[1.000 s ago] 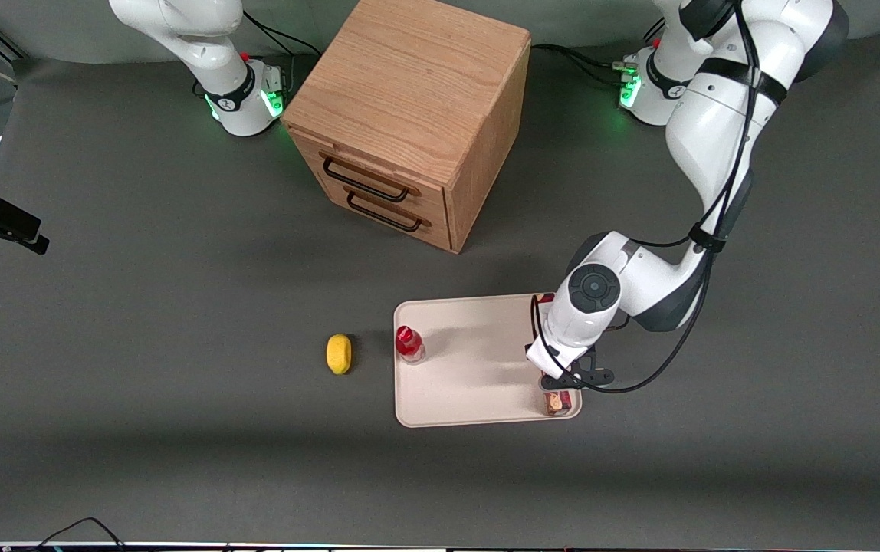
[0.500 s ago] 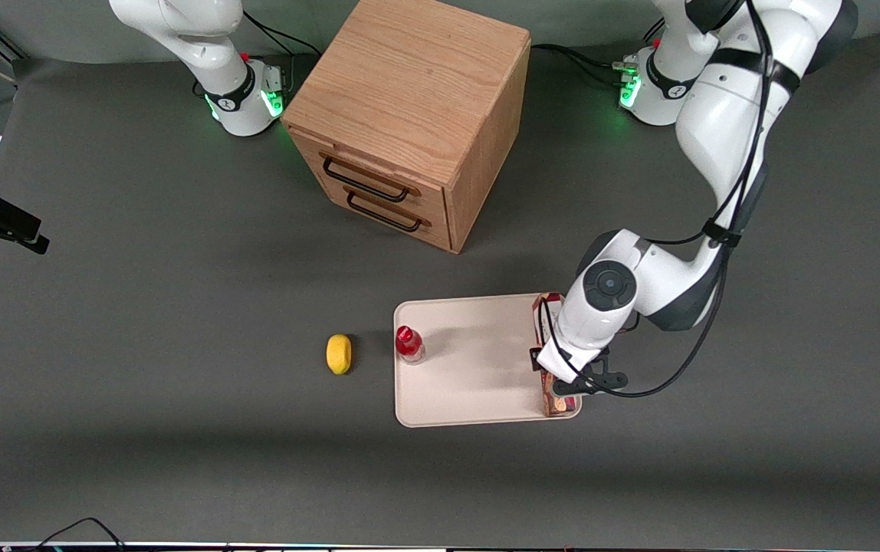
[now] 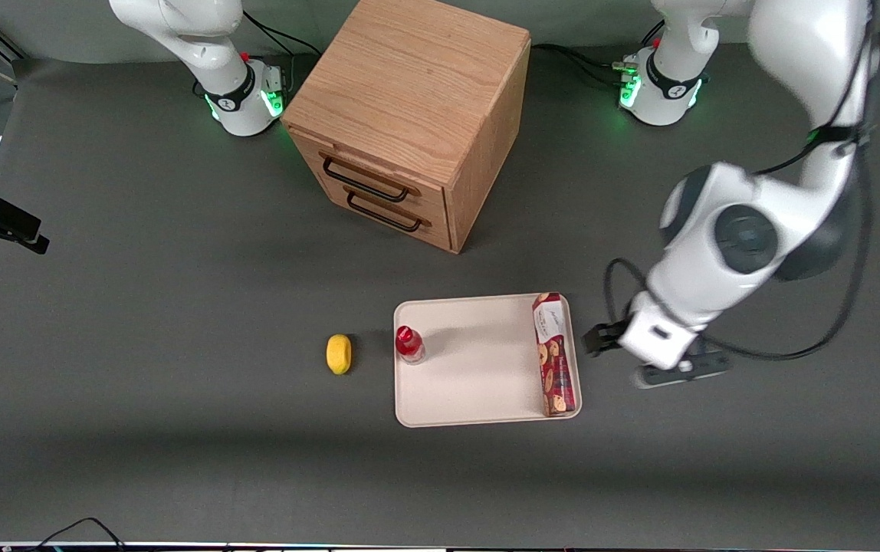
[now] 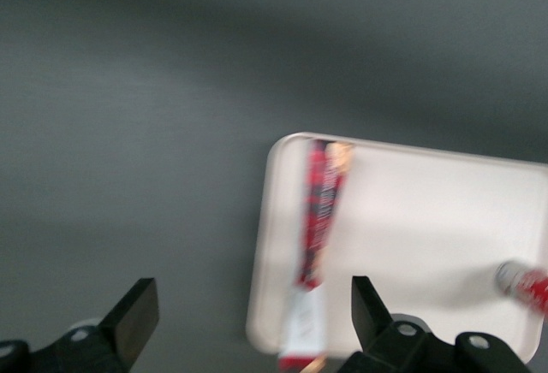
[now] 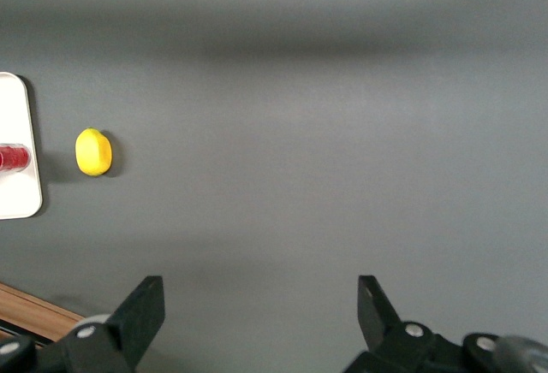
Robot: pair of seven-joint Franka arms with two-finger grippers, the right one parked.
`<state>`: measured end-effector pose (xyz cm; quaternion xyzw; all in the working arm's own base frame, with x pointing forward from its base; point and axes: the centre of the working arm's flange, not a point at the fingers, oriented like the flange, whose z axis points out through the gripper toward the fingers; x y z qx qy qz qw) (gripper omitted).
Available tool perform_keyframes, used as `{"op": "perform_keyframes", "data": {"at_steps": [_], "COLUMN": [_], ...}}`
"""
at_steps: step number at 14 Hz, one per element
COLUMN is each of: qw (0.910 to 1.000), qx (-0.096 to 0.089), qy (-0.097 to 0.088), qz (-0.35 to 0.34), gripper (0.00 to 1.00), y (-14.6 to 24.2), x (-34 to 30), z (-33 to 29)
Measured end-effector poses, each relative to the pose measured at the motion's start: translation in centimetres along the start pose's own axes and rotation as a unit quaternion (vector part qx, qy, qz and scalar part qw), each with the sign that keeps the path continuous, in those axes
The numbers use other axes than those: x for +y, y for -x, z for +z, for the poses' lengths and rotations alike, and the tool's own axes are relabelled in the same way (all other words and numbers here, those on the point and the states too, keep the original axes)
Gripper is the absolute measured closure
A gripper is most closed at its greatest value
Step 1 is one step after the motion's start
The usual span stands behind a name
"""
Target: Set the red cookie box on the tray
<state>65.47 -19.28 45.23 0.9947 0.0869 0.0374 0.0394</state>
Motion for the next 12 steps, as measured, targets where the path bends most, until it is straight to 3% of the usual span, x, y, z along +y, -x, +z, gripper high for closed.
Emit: {"op": "perform_keyframes", "data": {"at_steps": [3, 6, 12], "qw": [0.9994, 0.9974, 0.9959], "qx": [-0.006, -0.024, -0.021], "qy": [-0.023, -0.047, -0.060], "qz": [0.026, 0.050, 0.065], "gripper": [0.00, 0.00, 0.00], "y": [-1.0, 1.6, 7.2], "x": [-9.6, -14.9, -19.9], "z": [-7.8, -14.4, -20.8]}}
